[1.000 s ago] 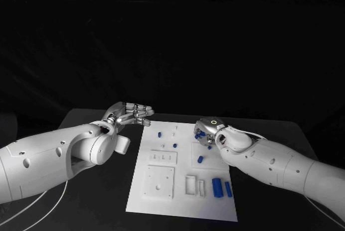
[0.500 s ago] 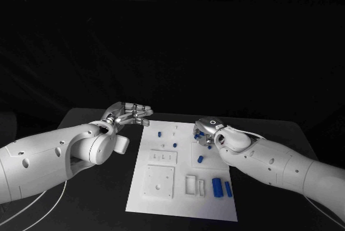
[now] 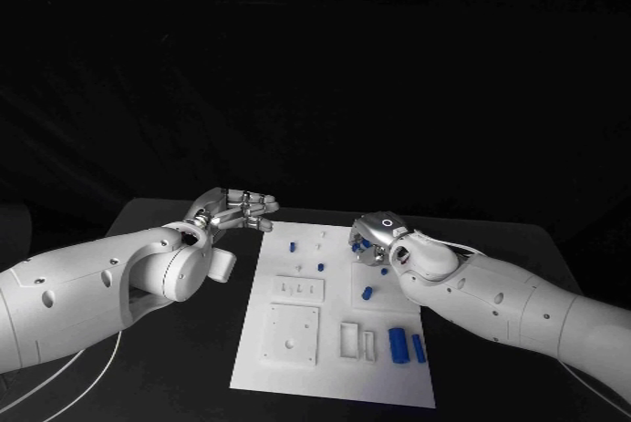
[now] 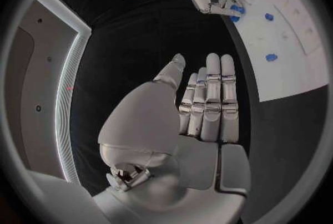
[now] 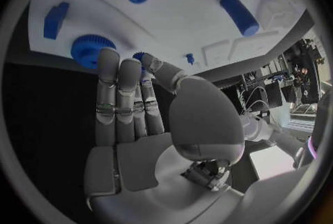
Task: Assemble the parts on the task board
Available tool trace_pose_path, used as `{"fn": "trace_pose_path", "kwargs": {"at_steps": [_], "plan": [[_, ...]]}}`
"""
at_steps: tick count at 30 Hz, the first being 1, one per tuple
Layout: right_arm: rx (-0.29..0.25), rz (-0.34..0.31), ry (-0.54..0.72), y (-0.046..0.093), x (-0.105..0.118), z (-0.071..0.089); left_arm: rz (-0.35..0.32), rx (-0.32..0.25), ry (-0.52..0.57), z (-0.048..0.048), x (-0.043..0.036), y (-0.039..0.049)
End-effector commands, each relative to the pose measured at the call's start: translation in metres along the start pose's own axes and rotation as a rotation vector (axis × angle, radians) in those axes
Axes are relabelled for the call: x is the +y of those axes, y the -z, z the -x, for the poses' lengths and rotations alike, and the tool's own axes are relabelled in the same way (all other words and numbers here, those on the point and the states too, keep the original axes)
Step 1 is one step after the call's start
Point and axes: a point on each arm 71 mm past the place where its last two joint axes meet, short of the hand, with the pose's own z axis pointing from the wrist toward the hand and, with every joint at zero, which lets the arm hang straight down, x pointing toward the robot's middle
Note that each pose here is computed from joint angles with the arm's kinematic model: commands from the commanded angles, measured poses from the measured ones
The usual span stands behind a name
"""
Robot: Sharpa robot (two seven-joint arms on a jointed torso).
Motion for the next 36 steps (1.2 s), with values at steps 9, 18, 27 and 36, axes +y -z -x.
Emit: {"fn": "trace_pose_path", "kwargs": {"at_steps": [9, 18, 27, 36], "plan": [[-0.131, -0.027, 0.008, -0.016, 0.016, 0.024, -0.014, 0.019, -0.003, -0.0041, -0.0033, -0.0029], [-0.183, -0.035, 0.001, -0.031, 0.028, 0.031, -0.021, 0.029, -0.005, -0.0083, -0.0066, -0.0042], [-0.193, -0.034, -0.005, -0.04, 0.035, 0.03, -0.034, 0.044, -0.005, -0.0137, -0.0134, -0.0054], [-0.18, -0.035, -0.001, -0.044, 0.034, 0.028, -0.041, 0.052, -0.008, -0.0172, -0.0164, -0.0071]]}}
